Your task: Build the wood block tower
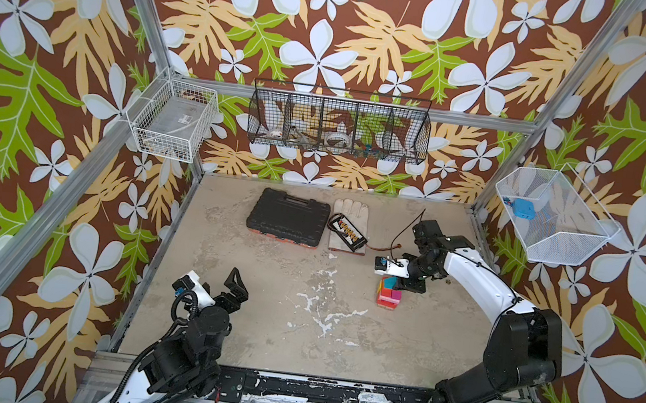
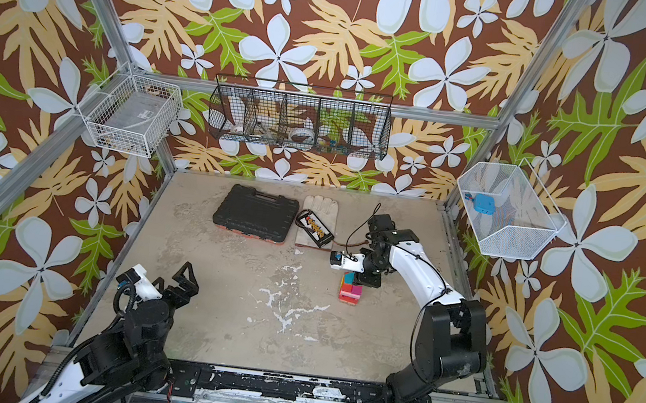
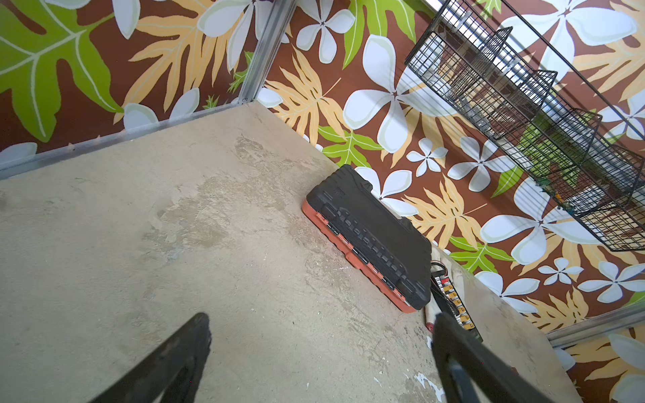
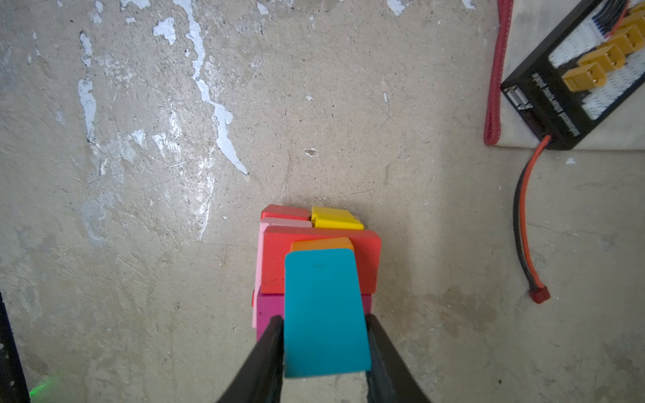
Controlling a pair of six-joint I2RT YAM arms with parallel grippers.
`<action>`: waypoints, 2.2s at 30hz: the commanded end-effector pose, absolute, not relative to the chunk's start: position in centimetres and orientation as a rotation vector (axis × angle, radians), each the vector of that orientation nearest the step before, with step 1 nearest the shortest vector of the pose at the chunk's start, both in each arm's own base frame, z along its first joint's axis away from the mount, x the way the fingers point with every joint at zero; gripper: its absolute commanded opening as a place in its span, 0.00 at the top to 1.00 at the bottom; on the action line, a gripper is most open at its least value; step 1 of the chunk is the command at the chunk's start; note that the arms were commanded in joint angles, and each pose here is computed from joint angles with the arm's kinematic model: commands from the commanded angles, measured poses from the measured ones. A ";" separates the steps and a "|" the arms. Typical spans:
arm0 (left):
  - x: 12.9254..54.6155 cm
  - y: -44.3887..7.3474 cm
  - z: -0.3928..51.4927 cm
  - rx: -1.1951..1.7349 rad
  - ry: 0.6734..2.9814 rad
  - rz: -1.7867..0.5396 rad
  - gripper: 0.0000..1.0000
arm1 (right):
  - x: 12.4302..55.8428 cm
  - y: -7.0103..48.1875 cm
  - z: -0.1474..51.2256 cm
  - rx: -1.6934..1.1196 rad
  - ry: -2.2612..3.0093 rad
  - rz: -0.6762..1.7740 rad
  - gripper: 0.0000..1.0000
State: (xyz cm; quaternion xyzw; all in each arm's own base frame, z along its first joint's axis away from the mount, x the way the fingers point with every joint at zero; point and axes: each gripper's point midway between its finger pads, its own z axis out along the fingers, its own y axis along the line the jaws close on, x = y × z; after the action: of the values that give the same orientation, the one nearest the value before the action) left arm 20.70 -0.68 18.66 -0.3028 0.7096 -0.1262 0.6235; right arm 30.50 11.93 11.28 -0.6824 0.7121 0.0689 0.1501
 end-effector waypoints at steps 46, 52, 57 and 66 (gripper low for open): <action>24.7 2.2 20.0 -0.512 1.332 0.079 0.00 | 31.4 -6.3 14.0 0.395 1.657 -0.161 0.00; 28.9 4.1 16.3 -0.429 1.506 0.252 0.00 | 31.6 -5.7 14.9 0.337 1.592 -0.177 0.00; 31.2 2.6 16.5 -0.348 1.521 0.262 0.00 | 34.5 -3.6 12.7 0.190 1.655 -0.123 0.00; 33.9 1.6 14.3 -0.261 1.580 0.166 0.00 | 36.0 -2.2 12.2 0.101 1.717 -0.096 0.00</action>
State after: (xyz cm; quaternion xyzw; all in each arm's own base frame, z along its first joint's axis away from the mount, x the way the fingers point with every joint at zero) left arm 32.76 2.76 13.93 -0.1399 0.7106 0.1056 0.6814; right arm 35.78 -2.65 11.77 0.0591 0.7591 -0.0477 0.6466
